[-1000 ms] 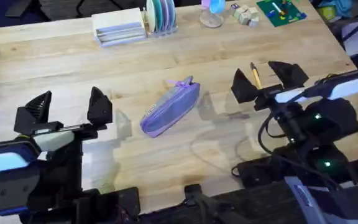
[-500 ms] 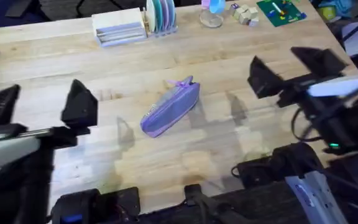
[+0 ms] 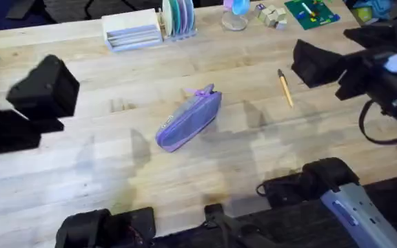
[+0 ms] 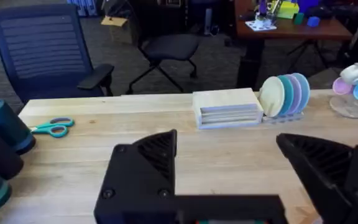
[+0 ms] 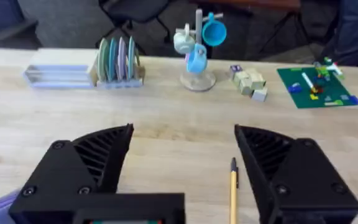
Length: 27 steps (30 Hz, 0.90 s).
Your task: Unzip the bag, pick up the pens from the table one at a time and place them inside, then zip the bag closed.
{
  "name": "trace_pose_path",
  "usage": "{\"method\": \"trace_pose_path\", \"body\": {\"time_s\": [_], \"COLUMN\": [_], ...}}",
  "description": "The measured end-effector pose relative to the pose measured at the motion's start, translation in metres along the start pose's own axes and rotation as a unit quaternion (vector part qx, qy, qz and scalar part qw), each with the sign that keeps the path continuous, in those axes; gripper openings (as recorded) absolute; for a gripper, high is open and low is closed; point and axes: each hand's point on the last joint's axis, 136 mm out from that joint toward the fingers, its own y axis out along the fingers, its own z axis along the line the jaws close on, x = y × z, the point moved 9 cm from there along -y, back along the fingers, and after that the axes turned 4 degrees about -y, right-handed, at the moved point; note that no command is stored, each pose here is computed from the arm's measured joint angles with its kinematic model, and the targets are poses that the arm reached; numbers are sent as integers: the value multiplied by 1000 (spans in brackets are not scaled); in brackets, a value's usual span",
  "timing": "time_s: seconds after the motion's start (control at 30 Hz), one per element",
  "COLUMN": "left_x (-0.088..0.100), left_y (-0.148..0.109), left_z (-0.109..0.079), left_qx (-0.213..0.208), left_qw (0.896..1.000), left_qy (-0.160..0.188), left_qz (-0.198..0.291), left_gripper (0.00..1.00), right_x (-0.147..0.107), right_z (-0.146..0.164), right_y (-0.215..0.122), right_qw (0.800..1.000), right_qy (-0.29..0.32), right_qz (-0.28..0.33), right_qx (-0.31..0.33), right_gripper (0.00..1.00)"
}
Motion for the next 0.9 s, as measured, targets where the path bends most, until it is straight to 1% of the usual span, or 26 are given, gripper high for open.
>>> {"method": "trace_pose_path", "body": {"time_s": [0.13, 0.2, 0.33, 0.4, 0.53, 0.67, 0.77, 0.9], "left_x": [12, 15, 10, 3, -11, -22, -29, -39], "left_y": [4, 5, 7, 8, 10, 11, 11, 10], "left_z": [-1, -2, -6, -10, -19, -27, -31, -35], "left_qx": [-2, -5, -32, -61, -128, -187, -224, -265], "left_qw": [1000, 1000, 997, 993, 979, 961, 948, 930], "left_qy": [1, 8, 36, 58, 100, 132, 148, 161], "left_qz": [12, 21, 52, 78, 125, 152, 170, 199], "left_gripper": [993, 993, 993, 993, 993, 993, 994, 994], "right_x": [3, 3, 2, 2, 2, 2, 2, 2], "right_z": [0, -1, 0, 0, 0, 0, 0, 0], "right_y": [9, 12, 13, 13, 13, 13, 13, 13], "right_qw": [1000, 1000, 1000, 1000, 1000, 1000, 1000, 1000], "right_qy": [1, 1, 1, 1, 1, 1, 1, 1], "right_qz": [19, 25, 28, 28, 28, 28, 28, 28], "right_qx": [3, 3, 5, 5, 5, 5, 5, 5], "right_gripper": [998, 998, 998, 998, 998, 998, 998, 998]}}
